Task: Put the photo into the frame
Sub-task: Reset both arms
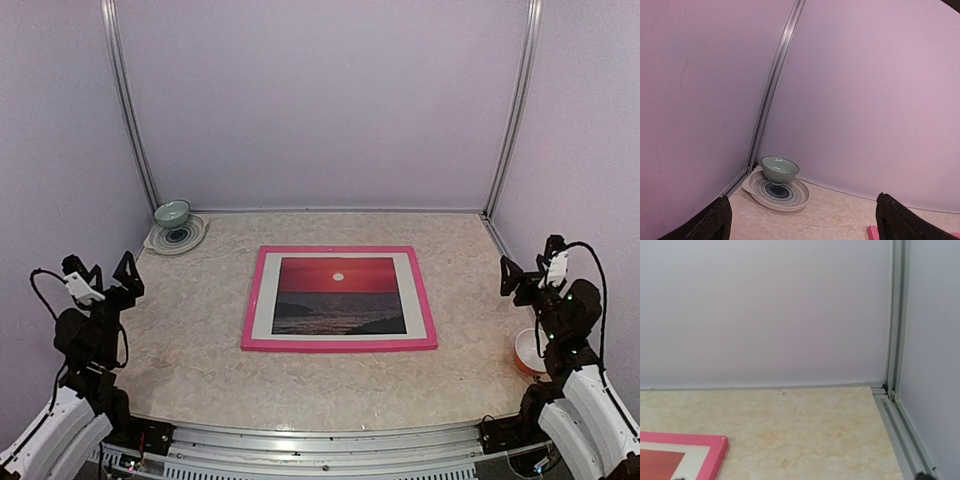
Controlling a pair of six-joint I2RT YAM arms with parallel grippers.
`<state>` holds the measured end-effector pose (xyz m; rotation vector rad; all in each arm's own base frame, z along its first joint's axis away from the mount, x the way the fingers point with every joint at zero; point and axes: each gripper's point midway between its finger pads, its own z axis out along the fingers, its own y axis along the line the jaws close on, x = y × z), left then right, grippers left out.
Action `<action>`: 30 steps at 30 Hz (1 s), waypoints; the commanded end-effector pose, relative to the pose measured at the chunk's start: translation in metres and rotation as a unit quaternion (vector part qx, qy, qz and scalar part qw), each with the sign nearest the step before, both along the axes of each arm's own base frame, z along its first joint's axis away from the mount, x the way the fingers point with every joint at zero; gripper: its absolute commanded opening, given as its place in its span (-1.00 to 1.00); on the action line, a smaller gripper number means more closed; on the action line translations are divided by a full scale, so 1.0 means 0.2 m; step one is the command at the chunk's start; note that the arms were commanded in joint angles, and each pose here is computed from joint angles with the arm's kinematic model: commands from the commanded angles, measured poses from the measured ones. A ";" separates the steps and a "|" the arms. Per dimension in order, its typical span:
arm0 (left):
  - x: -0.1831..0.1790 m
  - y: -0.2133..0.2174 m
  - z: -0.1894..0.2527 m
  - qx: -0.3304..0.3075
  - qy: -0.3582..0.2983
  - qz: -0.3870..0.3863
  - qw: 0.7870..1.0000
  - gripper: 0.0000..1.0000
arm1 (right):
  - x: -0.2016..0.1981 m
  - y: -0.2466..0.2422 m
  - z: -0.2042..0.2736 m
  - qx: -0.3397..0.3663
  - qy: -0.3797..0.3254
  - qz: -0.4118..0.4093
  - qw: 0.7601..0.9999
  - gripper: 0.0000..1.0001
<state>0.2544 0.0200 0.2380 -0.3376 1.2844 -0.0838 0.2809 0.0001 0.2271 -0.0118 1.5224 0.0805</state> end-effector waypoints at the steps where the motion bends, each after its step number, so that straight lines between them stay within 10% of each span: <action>1: -0.04 0.04 -0.35 0.014 0.070 0.029 0.997 0.98 | -0.02 -0.03 -0.05 0.008 0.009 -0.014 1.000 0.98; 30: 0.01 -0.08 -0.26 0.057 0.133 -0.004 0.989 0.98 | -0.04 0.02 -0.12 0.006 0.079 0.015 0.997 0.98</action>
